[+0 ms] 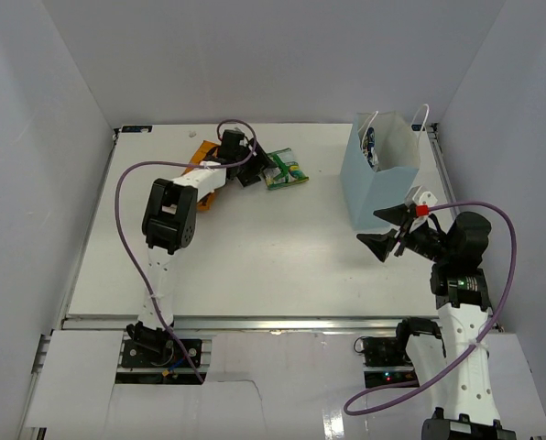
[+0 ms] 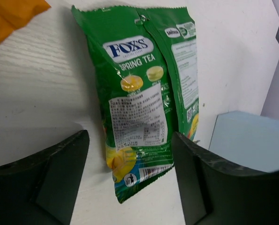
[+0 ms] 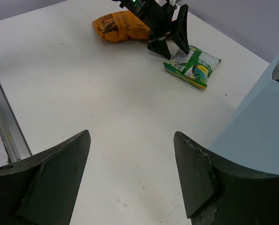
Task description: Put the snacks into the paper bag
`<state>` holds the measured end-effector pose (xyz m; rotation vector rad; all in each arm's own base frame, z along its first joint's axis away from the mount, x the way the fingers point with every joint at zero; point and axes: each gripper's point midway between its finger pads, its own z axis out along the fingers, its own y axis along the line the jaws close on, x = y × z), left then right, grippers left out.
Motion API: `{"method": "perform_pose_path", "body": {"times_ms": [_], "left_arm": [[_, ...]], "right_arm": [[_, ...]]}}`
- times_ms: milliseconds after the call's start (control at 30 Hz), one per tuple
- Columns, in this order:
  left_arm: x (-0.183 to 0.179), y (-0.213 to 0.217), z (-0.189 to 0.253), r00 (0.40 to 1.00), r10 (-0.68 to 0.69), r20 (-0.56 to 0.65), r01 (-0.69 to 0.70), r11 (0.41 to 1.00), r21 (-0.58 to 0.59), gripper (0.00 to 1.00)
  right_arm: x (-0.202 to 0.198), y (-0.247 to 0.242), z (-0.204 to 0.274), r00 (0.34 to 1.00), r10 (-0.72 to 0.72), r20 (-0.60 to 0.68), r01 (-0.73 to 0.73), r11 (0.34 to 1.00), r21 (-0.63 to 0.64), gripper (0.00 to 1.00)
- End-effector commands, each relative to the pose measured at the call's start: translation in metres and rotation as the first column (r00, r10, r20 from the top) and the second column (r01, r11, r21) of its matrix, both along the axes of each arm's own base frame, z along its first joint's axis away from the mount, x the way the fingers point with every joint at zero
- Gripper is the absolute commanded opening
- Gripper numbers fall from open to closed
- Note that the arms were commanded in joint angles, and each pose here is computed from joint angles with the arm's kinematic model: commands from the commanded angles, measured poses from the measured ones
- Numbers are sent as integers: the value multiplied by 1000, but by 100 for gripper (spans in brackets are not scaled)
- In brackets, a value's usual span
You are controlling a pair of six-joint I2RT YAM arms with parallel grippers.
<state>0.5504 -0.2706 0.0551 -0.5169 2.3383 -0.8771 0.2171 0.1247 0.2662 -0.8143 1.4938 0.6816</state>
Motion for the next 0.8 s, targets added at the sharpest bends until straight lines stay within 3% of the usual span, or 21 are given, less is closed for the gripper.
{"method": "perform_pose_path", "body": {"times_ms": [0,233,367,467,500,567,767], "left_arm": [[15,5,4,999,38,27,-39,998,48,78],[15,-4,-33,1000,0,-19,3,992,130,63],[10,-5,-45,999,-14,-39,19,991,129,39],[6,-9,-40,998,-64,-20,66,990,127,26],[8,-11,-27,997,-77,10,75,990,120,16],[3,-12,-16,992,-120,41,114,985,126,9],[-26,-19,88,924,-267,274,250,963,98,2]], "right_arm": [[-1,2,4,999,12,30,-13,1000,6,78],[-1,2,3,999,12,31,-12,1000,9,78],[0,2,3,999,10,33,-11,1000,9,79],[-1,2,2,999,15,32,-15,1000,10,79],[-1,2,2,999,16,32,-17,1000,10,79],[-3,4,1,999,32,36,-32,999,10,79],[-12,11,-2,995,100,30,-100,995,19,78]]}}
